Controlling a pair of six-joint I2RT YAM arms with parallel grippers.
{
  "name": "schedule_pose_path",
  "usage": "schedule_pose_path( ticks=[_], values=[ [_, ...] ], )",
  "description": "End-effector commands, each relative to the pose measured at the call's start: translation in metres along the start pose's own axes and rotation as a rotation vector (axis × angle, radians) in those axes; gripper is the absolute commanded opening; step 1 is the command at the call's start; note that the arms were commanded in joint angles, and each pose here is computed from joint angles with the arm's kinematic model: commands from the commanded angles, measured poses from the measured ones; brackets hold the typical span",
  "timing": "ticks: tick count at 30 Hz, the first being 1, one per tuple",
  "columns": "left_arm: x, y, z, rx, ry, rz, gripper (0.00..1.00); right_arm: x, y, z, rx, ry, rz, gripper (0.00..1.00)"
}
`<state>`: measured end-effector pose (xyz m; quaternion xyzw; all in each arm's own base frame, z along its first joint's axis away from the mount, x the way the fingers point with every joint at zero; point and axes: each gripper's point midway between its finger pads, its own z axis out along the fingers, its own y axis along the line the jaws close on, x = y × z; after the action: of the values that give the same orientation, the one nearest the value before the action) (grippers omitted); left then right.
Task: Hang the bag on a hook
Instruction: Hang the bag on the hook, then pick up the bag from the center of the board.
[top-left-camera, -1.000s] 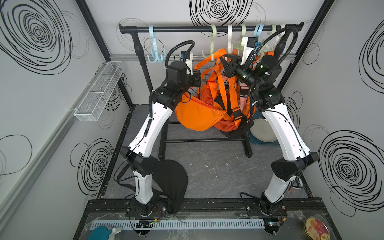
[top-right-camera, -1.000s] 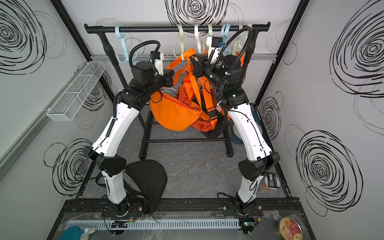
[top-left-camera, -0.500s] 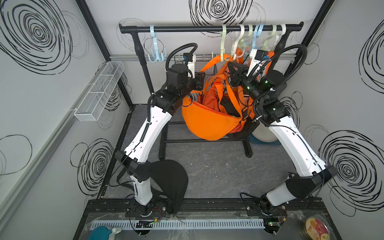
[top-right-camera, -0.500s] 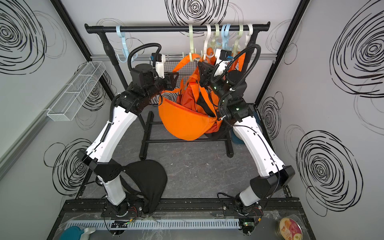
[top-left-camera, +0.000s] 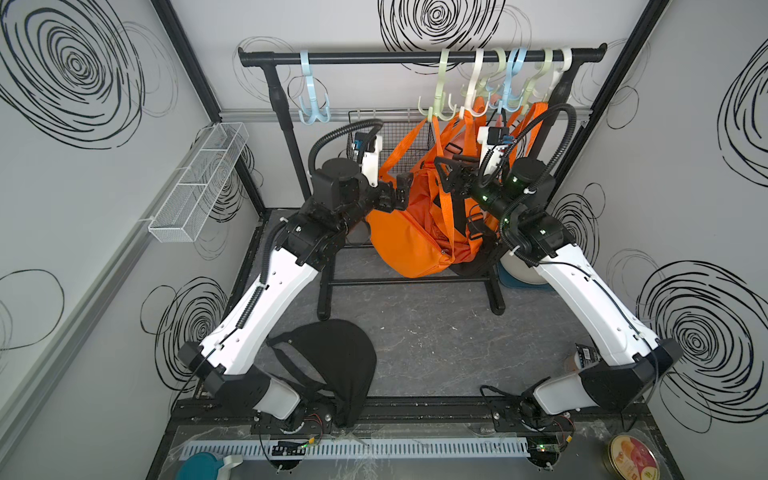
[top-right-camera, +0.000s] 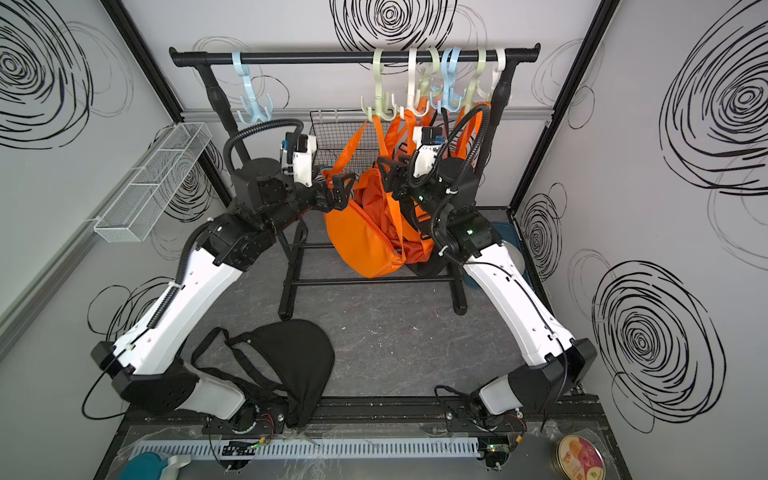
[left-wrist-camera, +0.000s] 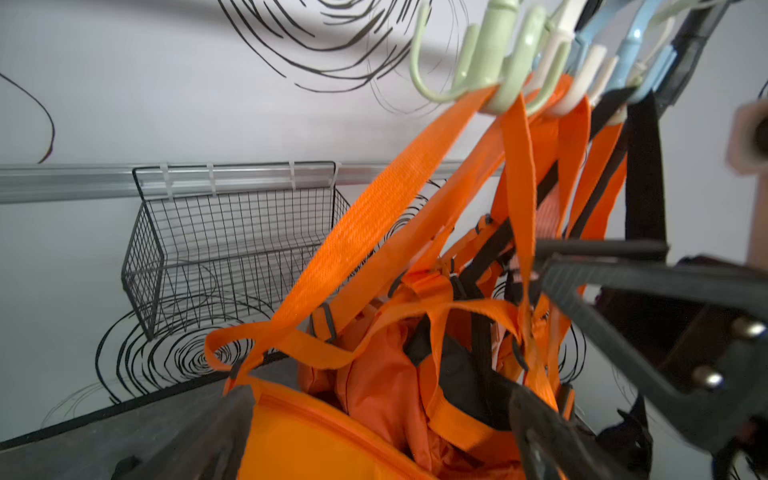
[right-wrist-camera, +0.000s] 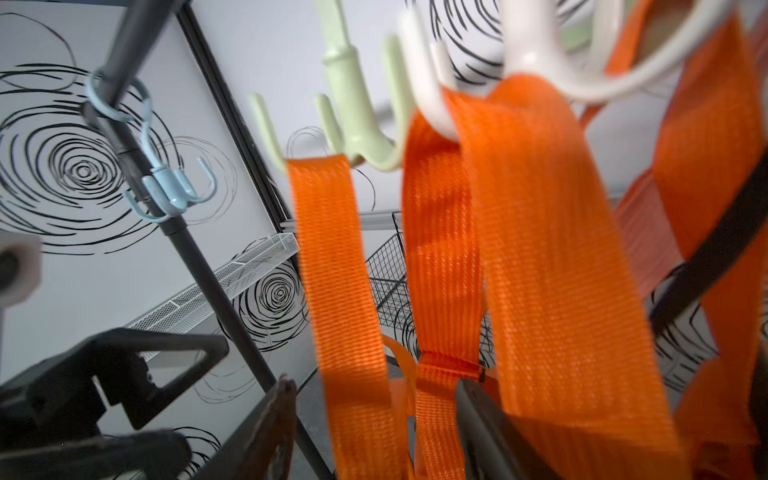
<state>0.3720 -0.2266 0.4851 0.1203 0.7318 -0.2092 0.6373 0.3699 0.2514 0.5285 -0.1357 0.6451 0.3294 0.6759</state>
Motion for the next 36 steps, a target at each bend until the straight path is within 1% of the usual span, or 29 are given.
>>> schedule_pose_path(
  ticks=[1, 3, 5, 7, 8, 10, 12, 14, 15, 18, 19, 21, 22, 23, 25, 28, 31, 33, 36],
  values=[
    [-0.024, 0.021, -0.044, -0.081, -0.19, 0.03, 0.99, -0.036, 0.025, -0.033, 0.013, -0.115, -0.154, 0.73],
    [-0.011, 0.044, -0.066, -0.149, -0.234, 0.025, 0.99, -0.027, 0.034, -0.041, -0.002, -0.107, -0.2, 0.79],
    [0.006, 0.07, -0.084, -0.216, -0.247, -0.002, 0.99, -0.011, 0.043, -0.043, -0.009, -0.078, -0.234, 0.83],
    [0.026, 0.099, -0.104, -0.305, -0.266, -0.038, 0.99, 0.012, 0.06, -0.045, -0.068, -0.033, -0.268, 0.84],
    [0.036, 0.115, -0.117, -0.364, -0.292, -0.066, 0.99, 0.028, 0.072, -0.044, -0.119, 0.006, -0.286, 0.84],
    [0.05, 0.141, -0.145, -0.473, -0.357, -0.126, 0.99, 0.072, 0.104, -0.045, -0.275, 0.112, -0.307, 0.84],
    [0.063, 0.162, -0.175, -0.583, -0.422, -0.171, 0.99, 0.14, 0.139, -0.05, -0.456, 0.248, -0.294, 0.84],
    [0.073, 0.179, -0.201, -0.683, -0.474, -0.207, 0.99, 0.211, 0.169, -0.062, -0.603, 0.397, -0.3, 0.82],
    [0.078, 0.184, -0.212, -0.72, -0.499, -0.211, 0.99, 0.247, 0.18, -0.068, -0.658, 0.472, -0.305, 0.8],
    [0.089, 0.196, -0.239, -0.815, -0.577, -0.247, 0.99, 0.339, 0.209, -0.09, -0.808, 0.672, -0.295, 0.72],
    [0.091, 0.199, -0.245, -0.832, -0.597, -0.255, 0.99, 0.361, 0.218, -0.097, -0.847, 0.722, -0.3, 0.71],
    [0.094, 0.203, -0.253, -0.857, -0.623, -0.266, 0.99, 0.403, 0.236, -0.115, -0.941, 0.847, -0.324, 0.65],
    [0.095, 0.204, -0.255, -0.864, -0.627, -0.27, 0.99, 0.417, 0.238, -0.118, -0.935, 0.905, -0.311, 0.65],
    [0.097, 0.207, -0.256, -0.874, -0.626, -0.273, 0.99, 0.431, 0.241, -0.125, -0.957, 0.964, -0.297, 0.65],
    [0.102, 0.21, -0.254, -0.879, -0.618, -0.285, 0.99, 0.453, 0.245, -0.135, -0.998, 1.019, -0.303, 0.65],
    [0.106, 0.215, -0.25, -0.864, -0.622, -0.316, 0.99, 0.47, 0.265, -0.152, -1.07, 1.042, -0.286, 0.65],
    [0.106, 0.223, -0.253, -0.885, -0.635, -0.333, 0.99, 0.483, 0.276, -0.161, -1.073, 1.075, -0.298, 0.66],
    [0.107, 0.226, -0.255, -0.9, -0.635, -0.337, 0.99, 0.485, 0.285, -0.166, -1.1, 1.08, -0.259, 0.67],
    [0.108, 0.227, -0.257, -0.911, -0.634, -0.332, 0.99, 0.488, 0.3, -0.173, -1.117, 1.067, -0.283, 0.68]
  ],
)
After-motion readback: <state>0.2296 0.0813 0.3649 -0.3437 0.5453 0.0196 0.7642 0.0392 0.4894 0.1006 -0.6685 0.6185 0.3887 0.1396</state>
